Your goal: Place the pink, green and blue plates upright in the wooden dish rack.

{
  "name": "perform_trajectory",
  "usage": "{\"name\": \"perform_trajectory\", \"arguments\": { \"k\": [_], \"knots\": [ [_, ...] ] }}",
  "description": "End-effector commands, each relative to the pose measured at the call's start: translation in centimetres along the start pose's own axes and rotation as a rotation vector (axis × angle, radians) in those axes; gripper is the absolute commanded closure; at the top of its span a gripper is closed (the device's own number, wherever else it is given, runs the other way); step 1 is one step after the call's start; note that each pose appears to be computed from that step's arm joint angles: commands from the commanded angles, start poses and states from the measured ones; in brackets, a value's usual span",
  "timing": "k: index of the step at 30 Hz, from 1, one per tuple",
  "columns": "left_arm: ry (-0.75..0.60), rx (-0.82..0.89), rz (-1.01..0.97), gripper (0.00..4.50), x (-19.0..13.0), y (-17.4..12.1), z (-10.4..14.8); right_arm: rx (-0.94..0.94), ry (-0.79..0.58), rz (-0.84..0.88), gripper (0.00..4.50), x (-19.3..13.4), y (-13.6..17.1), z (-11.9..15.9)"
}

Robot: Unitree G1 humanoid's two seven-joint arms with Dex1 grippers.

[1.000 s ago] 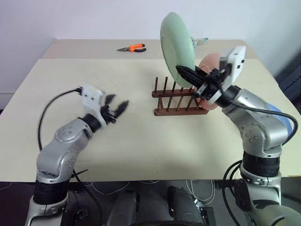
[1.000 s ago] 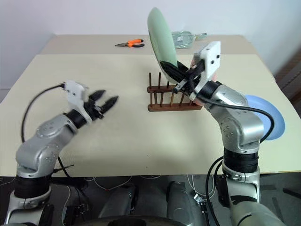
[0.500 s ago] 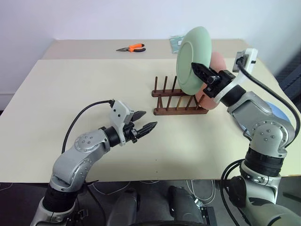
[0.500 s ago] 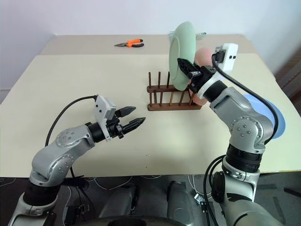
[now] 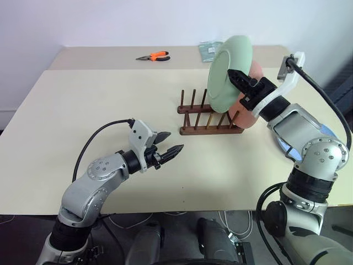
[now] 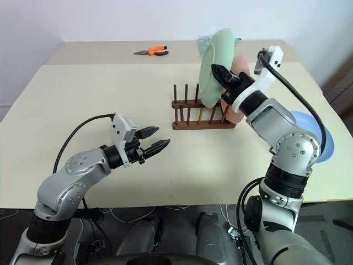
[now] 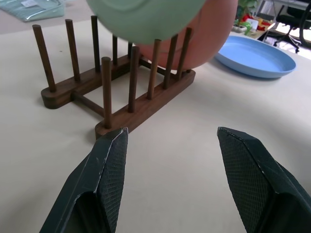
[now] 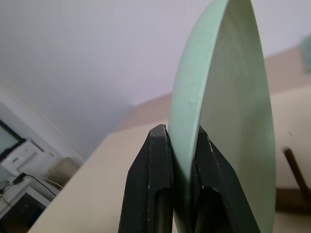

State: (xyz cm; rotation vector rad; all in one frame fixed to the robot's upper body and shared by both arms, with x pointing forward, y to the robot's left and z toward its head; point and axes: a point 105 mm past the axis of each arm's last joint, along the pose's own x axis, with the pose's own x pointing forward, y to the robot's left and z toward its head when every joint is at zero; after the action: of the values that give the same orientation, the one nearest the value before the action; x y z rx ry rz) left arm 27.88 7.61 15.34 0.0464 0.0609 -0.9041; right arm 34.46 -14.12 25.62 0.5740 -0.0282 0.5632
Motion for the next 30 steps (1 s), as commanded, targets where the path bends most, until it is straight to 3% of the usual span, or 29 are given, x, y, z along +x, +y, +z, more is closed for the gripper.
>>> {"name": "perform_trajectory", "arguments": {
  "k": [1,2,4,8,11,13,16,19,20,21,25,28,30],
  "knots": [
    [-0.04,0.046,-0.002,1.52,-0.2,-0.3,1.2,-0.033,0.022,0.013,4.5,0.2,0.7,-0.1],
    [-0.04,0.047,-0.001,1.52,-0.2,-0.3,1.2,-0.047,0.027,0.006,4.5,0.3,0.6,-0.1],
    [-0.039,0.049,-0.001,1.44,-0.2,-0.4,1.2,-0.083,0.031,-0.006,3.68,0.3,0.4,-0.1],
    [-0.036,0.05,-0.004,1.44,-0.2,-0.4,1.1,-0.383,-0.002,0.022,1.88,0.3,1.4,1.2],
    [-0.028,0.057,-0.009,1.44,-0.1,-0.4,1.0,-0.635,-0.099,0.103,1.88,-0.5,3.3,3.6],
    [-0.024,0.062,-0.014,1.44,0.0,-0.4,1.0,-0.704,-0.189,0.129,1.88,-1.5,3.8,6.2],
    [-0.014,0.076,-0.031,1.44,0.2,-0.5,0.8,-0.695,-0.273,0.016,1.88,-3.8,0.8,10.2],
    [-0.003,0.088,-0.052,1.44,0.5,-0.7,0.6,-0.754,-0.271,-0.225,1.04,-6.9,-4.4,12.5],
    [-0.002,0.088,-0.059,1.44,0.6,-0.7,0.5,-0.772,-0.256,-0.285,0.48,-7.9,-5.7,12.7],
    [0.0,0.089,-0.072,1.44,0.8,-0.8,0.5,-0.783,-0.164,-0.333,0.03,-9.3,-7.6,11.4],
    [0.004,0.097,-0.106,1.44,1.3,-0.9,0.4,-0.854,0.245,-0.348,0.03,-12.5,-11.1,3.9],
    [-0.008,0.103,-0.133,1.44,1.6,-1.1,0.6,-0.894,0.454,-0.379,0.03,-14.0,-13.1,-0.9],
    [-0.017,0.099,-0.147,1.44,1.7,-1.3,0.8,-0.942,0.529,-0.417,0.03,-14.6,-14.2,-2.3]
  ]
}}
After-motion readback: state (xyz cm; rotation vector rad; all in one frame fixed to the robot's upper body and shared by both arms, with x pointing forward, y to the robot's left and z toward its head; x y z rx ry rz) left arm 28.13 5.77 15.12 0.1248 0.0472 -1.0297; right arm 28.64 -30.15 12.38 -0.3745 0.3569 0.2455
